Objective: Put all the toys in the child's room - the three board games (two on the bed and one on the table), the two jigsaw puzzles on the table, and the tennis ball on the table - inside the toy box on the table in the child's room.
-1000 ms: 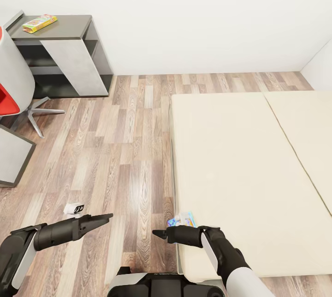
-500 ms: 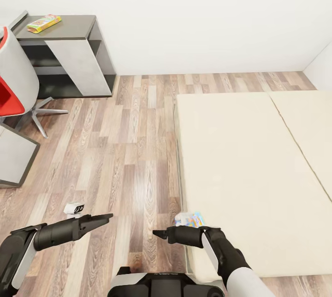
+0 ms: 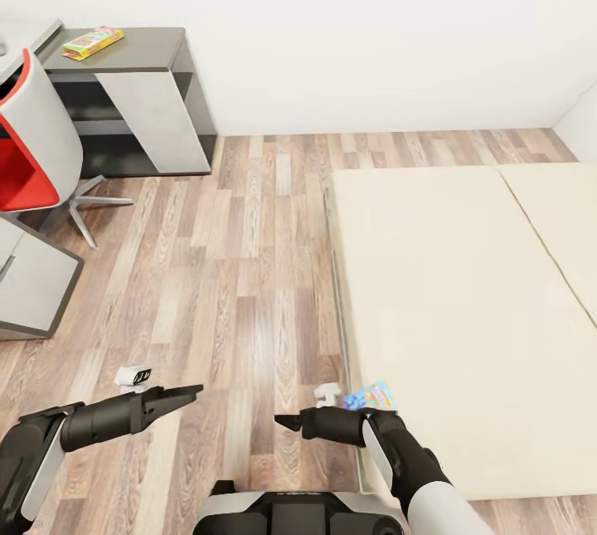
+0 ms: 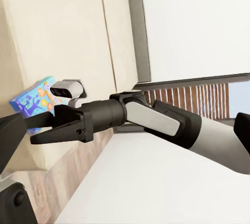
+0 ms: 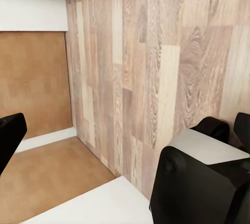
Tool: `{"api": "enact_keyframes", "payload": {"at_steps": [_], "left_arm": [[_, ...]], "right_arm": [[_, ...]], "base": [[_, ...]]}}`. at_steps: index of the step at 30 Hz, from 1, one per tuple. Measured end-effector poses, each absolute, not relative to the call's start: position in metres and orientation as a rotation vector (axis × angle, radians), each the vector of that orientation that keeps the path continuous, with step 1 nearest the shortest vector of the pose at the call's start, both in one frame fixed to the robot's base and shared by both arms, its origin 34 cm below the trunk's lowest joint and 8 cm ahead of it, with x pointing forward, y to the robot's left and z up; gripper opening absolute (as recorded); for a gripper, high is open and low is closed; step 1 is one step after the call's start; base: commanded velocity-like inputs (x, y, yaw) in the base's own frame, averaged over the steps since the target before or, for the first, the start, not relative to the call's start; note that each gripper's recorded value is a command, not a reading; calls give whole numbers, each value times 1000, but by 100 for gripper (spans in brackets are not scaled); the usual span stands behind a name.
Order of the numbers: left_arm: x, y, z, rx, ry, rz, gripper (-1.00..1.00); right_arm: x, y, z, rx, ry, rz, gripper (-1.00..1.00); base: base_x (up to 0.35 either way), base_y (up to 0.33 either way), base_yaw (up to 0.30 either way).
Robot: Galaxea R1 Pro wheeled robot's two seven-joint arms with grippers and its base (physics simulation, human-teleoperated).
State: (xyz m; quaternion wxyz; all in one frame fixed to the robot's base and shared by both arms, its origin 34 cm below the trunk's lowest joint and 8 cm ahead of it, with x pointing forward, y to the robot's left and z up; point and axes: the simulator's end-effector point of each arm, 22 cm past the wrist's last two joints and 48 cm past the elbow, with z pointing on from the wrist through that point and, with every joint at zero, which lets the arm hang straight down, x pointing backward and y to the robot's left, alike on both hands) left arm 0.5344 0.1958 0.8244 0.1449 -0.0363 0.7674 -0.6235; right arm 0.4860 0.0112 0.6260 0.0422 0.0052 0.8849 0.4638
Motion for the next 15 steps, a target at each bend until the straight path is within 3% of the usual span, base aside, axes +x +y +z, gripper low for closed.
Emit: {"api": "enact_keyframes", "payload": {"at_steps": [15], "left_arm": [[534, 196, 825, -105, 2210, -1798, 100]], "right_arm": [[486, 12, 626, 15, 2708, 1417, 100]], "base": [[0, 217, -2]]}}
